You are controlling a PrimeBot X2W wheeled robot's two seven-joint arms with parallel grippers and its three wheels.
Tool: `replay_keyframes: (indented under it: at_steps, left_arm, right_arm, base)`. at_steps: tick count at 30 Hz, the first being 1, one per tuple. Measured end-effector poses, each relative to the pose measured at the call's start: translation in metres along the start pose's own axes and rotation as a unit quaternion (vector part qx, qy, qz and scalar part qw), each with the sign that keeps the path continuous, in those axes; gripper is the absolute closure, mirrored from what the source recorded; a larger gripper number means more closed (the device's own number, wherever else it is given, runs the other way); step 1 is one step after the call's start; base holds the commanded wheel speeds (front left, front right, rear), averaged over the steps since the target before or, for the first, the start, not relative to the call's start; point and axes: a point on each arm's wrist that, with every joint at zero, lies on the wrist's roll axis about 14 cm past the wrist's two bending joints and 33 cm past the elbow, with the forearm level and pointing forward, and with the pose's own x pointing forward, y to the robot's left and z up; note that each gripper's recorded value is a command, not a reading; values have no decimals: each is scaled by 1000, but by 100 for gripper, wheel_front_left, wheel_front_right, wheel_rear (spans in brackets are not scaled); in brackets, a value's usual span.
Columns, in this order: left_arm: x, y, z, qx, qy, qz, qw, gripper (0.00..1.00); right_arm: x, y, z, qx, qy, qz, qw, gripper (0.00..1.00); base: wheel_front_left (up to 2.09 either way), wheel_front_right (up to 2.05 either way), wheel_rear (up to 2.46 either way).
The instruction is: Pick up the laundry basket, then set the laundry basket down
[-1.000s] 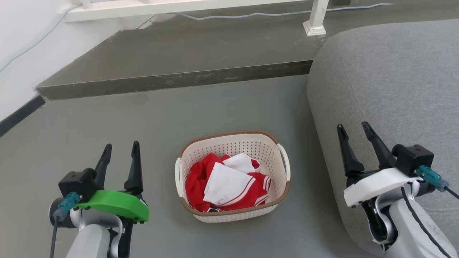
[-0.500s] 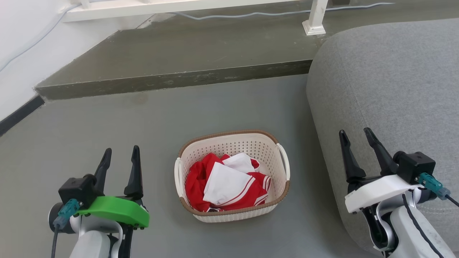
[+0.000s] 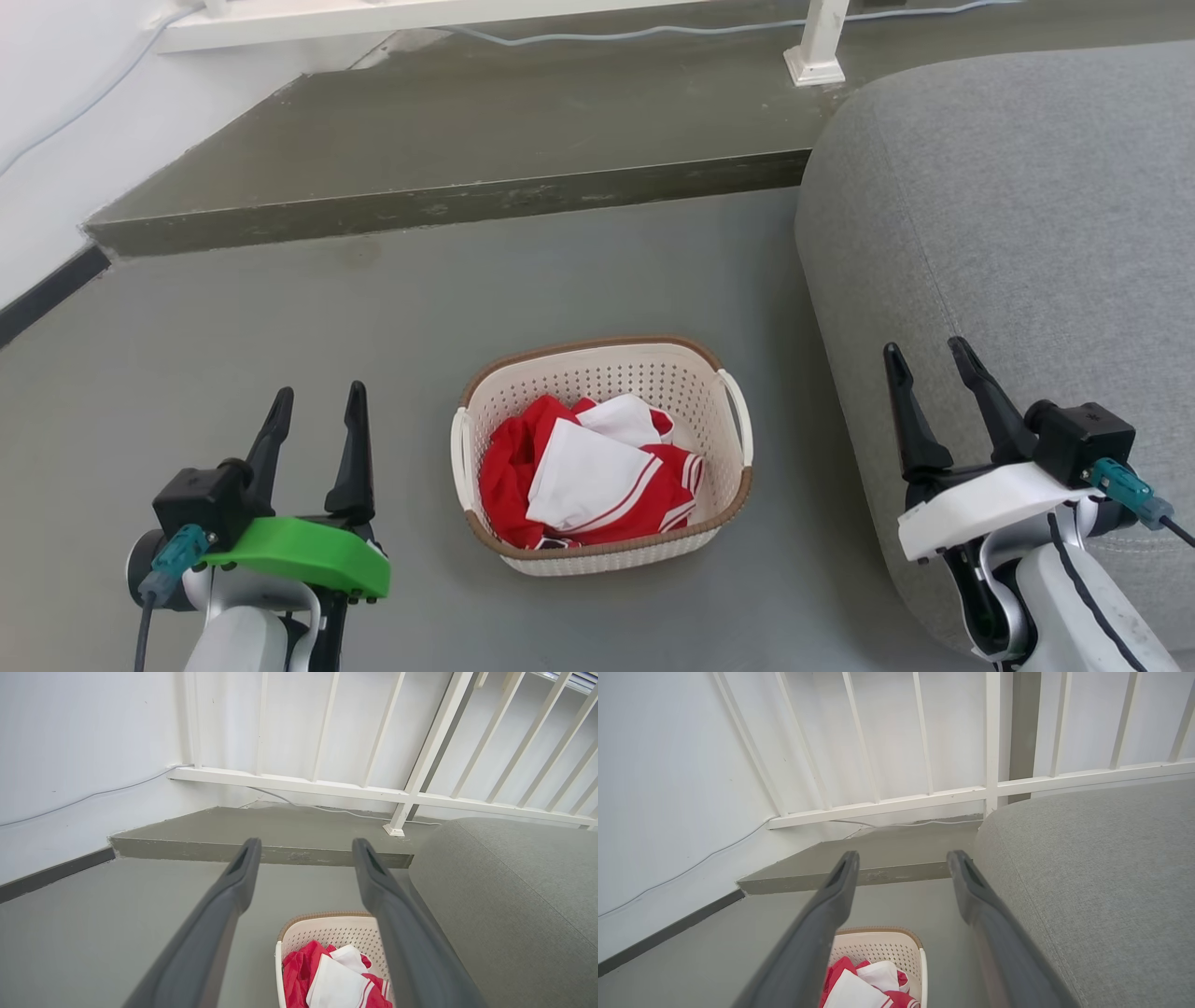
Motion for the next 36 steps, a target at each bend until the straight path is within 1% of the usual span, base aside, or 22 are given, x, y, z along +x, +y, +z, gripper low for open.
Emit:
replay_keyframes:
  at_steps: [25,26,31,36]
  left_arm:
    - [0,-2,-1,-5,-1,-4,1000,0]
    - [0,-2,-2,-5,0,-6,1000,100]
    - [-10,2,-25,-11,36,6,999,100]
    - [-13,5,-27,-26,41,14,999,100]
  right_arm:
    - [-3,0,-4,0,4,-1,1000,0]
    - [-3,1,-5,1,5,-1,1000,100]
    - [-15,1,-30,11,43,-9,999,100]
    - [-17,0,-32,24,45,-14,999,100]
  base:
    - [0,0,0]
    - [0,0,0]
    - [0,0,0]
    - [0,0,0]
